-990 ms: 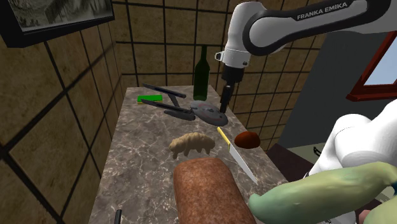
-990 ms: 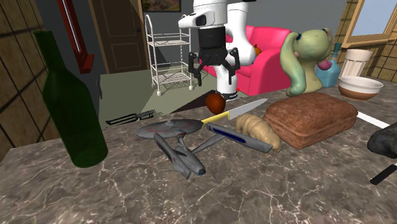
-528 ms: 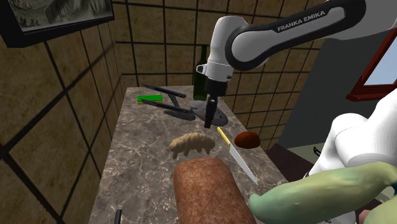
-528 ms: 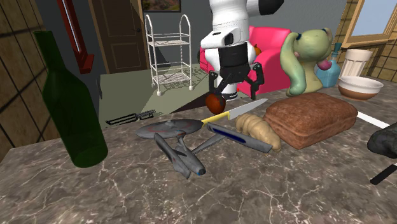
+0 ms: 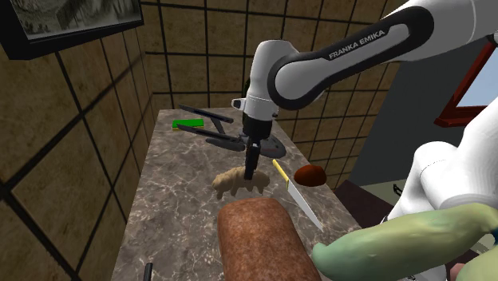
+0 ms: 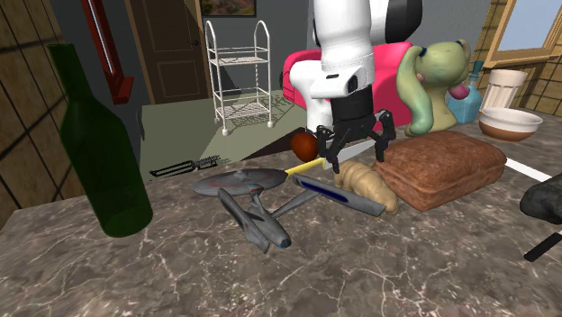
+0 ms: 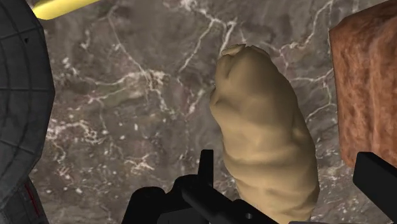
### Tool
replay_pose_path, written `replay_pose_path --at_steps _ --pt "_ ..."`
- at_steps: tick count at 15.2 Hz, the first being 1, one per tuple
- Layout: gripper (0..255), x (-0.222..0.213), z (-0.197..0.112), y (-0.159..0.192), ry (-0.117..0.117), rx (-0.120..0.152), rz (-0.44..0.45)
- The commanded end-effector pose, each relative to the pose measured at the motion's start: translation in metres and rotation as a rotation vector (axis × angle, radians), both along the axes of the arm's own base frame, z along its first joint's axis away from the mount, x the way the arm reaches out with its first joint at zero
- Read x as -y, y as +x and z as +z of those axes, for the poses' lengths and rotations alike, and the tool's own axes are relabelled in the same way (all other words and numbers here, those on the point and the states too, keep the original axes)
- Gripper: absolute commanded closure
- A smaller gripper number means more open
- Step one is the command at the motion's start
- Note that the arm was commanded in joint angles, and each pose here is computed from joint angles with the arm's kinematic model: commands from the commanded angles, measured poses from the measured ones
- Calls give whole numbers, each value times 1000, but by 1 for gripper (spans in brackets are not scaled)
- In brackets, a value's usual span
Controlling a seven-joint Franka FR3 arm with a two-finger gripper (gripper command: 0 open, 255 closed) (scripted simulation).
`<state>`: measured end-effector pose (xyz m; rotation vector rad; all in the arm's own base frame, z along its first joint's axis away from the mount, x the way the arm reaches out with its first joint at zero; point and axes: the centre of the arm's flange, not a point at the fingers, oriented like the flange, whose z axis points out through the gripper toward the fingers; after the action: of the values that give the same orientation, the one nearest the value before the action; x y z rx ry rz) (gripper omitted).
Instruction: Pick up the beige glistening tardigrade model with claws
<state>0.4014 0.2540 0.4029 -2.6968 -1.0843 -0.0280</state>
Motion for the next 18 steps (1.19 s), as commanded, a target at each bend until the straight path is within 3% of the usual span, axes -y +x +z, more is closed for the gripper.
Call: replay_pose_path --at_steps 1,5,6,15,18 --pt "0 -1 -10 0 1 0 1" --pt "0 0 -24 -1 1 0 1" --pt "255 -1 -24 -1 1 0 1" --pt "255 -1 -24 0 1 0 1" --pt "255 -1 -8 0 1 0 1"
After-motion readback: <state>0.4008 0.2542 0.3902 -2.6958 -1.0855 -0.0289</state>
